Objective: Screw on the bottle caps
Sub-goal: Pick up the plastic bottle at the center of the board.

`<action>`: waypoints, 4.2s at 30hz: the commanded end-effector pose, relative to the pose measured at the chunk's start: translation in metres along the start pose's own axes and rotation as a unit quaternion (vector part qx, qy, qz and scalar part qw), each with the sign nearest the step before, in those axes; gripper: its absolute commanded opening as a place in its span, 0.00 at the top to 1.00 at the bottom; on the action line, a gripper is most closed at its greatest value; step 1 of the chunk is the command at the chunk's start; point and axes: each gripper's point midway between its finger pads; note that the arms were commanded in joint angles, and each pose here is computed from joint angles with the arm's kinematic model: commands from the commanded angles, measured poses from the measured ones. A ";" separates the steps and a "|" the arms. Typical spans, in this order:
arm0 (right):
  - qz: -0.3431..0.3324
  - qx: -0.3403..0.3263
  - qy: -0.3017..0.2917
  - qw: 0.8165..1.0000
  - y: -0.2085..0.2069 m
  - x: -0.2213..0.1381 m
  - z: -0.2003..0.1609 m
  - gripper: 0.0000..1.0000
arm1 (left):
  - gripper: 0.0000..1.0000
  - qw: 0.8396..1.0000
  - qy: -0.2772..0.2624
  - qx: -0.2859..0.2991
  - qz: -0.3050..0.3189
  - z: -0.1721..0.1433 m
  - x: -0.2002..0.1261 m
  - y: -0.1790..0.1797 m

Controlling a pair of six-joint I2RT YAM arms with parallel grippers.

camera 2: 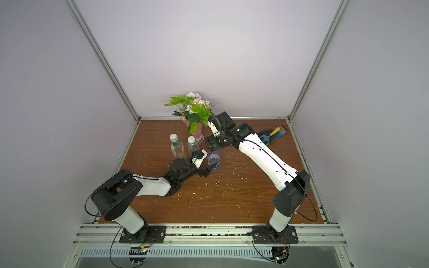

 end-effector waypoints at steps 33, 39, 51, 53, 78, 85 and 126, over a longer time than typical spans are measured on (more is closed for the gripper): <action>-0.019 0.011 -0.126 0.992 -0.032 -0.044 -0.020 0.22 | 0.00 0.991 -0.079 -0.024 -0.109 0.006 0.021 0.008; -0.017 0.010 -0.124 0.992 -0.032 -0.043 -0.022 0.22 | 0.01 0.988 -0.101 -0.031 -0.113 0.002 0.020 0.008; -0.013 0.014 -0.123 0.992 -0.032 -0.038 -0.025 0.22 | 0.06 0.984 -0.113 -0.043 -0.131 0.003 0.026 0.005; -0.012 0.014 -0.124 0.992 -0.032 -0.039 -0.026 0.22 | 0.07 0.984 -0.109 -0.045 -0.133 0.002 0.029 0.006; -0.013 0.007 -0.123 0.992 -0.033 -0.042 -0.030 0.22 | 0.10 0.991 -0.049 -0.065 -0.104 -0.011 0.041 0.018; -0.015 0.005 -0.121 0.993 -0.034 -0.041 -0.031 0.22 | 0.11 0.992 -0.047 -0.071 -0.097 -0.012 0.040 0.020; -0.008 -0.010 -0.129 0.992 -0.031 -0.044 -0.026 0.22 | 0.40 0.988 -0.045 -0.062 -0.134 -0.008 0.020 -0.007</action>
Point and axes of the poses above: each gripper's point midway between its finger pads, its own x axis out along the fingers, its own y axis along the line the jaws close on, z = x × y
